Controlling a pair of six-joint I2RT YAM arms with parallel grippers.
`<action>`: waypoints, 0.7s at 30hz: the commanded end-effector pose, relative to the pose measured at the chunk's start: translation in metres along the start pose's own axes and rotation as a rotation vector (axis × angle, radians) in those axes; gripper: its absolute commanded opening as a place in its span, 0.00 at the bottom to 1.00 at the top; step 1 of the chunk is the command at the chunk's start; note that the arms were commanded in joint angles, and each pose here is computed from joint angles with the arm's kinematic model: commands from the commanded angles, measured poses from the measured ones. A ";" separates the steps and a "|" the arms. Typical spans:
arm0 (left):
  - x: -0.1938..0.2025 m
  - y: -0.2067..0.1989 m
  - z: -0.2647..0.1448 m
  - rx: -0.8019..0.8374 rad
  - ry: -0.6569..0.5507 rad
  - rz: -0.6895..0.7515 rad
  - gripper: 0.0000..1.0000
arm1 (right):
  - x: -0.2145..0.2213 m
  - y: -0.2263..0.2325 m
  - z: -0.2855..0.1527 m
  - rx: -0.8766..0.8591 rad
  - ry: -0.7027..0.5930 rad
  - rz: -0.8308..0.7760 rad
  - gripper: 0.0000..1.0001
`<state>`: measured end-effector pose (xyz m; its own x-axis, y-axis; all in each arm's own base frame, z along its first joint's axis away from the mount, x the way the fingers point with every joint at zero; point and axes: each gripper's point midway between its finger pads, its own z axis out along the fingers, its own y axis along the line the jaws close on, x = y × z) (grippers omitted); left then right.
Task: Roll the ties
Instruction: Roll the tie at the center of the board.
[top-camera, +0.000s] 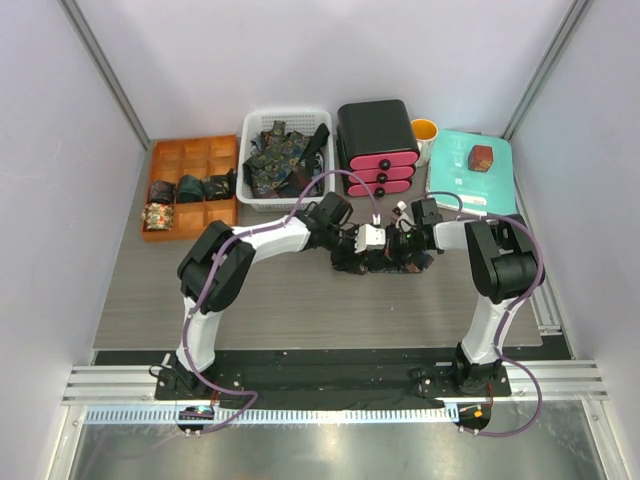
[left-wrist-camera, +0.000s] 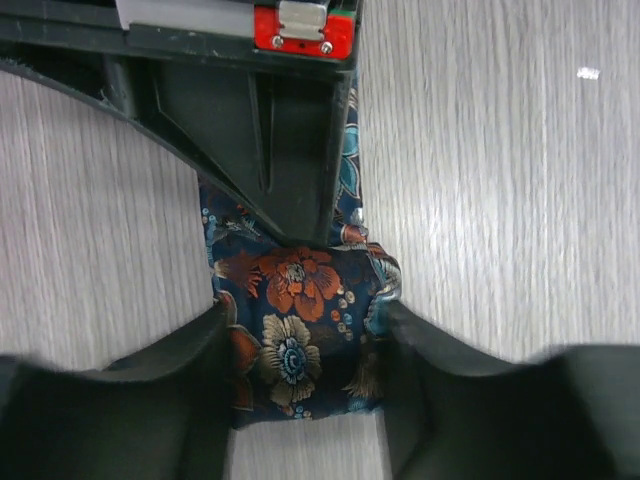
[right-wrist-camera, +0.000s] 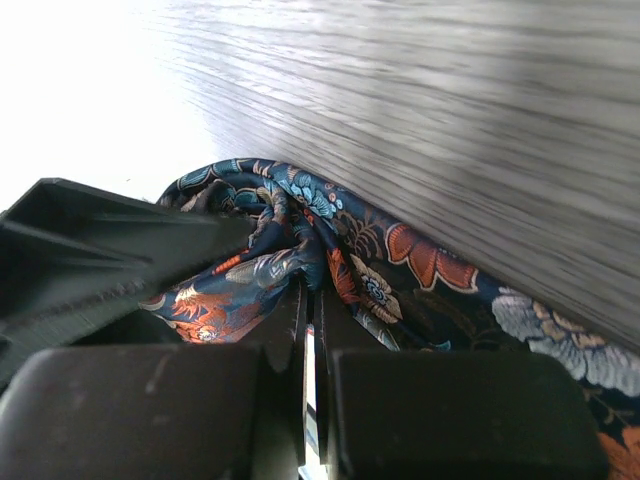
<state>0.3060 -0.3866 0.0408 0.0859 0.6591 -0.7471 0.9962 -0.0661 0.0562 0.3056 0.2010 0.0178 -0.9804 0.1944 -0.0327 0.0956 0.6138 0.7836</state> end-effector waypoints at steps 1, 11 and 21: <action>-0.011 0.003 -0.010 -0.001 0.023 0.014 0.40 | 0.005 -0.026 0.017 0.130 -0.031 0.005 0.02; 0.046 -0.021 0.000 0.079 0.307 -0.072 0.22 | -0.002 0.011 -0.042 0.046 -0.024 -0.052 0.38; 0.061 -0.017 0.007 0.084 0.380 -0.102 0.27 | -0.001 0.039 -0.032 -0.055 -0.060 -0.005 0.46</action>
<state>0.3060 -0.3809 0.0350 0.0569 0.8017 -0.5950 0.9979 -0.0636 0.0098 0.3023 0.1853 0.0592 -0.9701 0.2345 -0.0630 0.0966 0.6108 0.7859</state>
